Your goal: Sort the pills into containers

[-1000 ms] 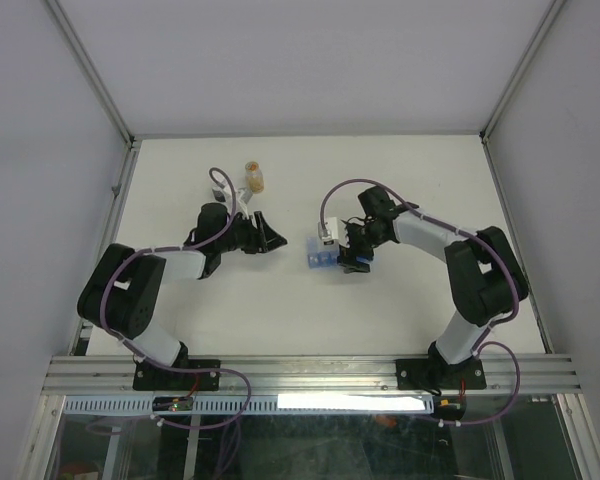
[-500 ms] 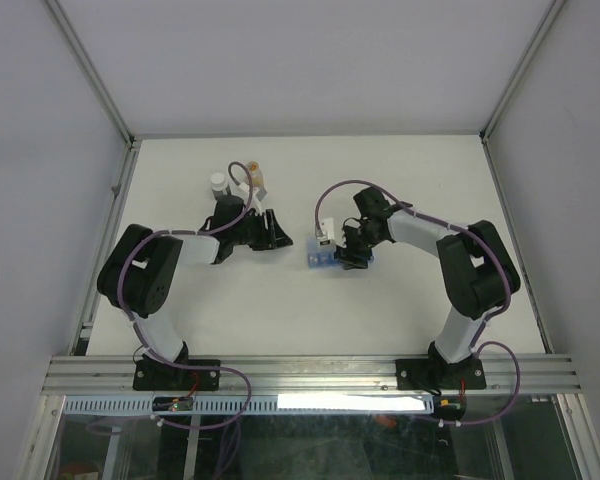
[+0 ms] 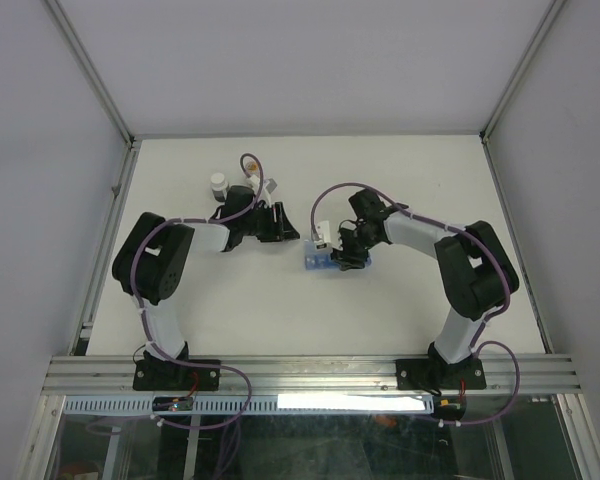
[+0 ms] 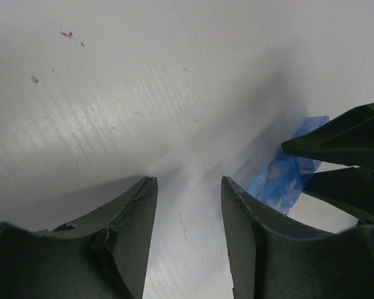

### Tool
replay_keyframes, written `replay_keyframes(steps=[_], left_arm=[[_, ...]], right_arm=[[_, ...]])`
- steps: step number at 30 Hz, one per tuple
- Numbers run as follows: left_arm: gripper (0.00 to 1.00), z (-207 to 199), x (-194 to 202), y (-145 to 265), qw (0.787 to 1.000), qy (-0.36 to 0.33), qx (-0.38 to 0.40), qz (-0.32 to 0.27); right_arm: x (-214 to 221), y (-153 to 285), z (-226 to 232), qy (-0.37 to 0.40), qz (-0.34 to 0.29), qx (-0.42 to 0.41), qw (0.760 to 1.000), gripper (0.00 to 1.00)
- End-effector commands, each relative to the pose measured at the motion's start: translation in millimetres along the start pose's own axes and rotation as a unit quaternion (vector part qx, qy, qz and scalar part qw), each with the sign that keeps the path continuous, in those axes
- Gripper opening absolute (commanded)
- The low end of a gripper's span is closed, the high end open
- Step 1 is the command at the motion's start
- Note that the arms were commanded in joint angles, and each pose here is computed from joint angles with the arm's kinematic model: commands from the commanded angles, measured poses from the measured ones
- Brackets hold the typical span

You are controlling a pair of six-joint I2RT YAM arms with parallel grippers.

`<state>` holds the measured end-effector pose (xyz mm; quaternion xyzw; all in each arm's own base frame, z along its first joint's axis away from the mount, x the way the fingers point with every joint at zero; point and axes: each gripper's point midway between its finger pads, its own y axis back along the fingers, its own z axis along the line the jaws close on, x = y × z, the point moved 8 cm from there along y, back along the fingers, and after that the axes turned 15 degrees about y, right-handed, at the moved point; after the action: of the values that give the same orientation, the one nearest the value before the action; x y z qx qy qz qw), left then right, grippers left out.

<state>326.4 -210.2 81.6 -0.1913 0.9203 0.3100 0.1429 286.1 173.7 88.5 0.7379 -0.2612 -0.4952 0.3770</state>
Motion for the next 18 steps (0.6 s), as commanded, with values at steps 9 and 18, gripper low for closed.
replay_keyframes(steps=[9, 18], left_arm=[[0.34, -9, 1, -22, 0.999, -0.033, 0.014, 0.041], [0.22, -46, 17, -12, 0.994, -0.072, 0.058, 0.063]], right_arm=[[-9, -8, 1, 0.015, 0.001, -0.011, 1.0, 0.41], [-8, -11, 1, 0.002, 0.003, -0.016, 1.0, 0.41]])
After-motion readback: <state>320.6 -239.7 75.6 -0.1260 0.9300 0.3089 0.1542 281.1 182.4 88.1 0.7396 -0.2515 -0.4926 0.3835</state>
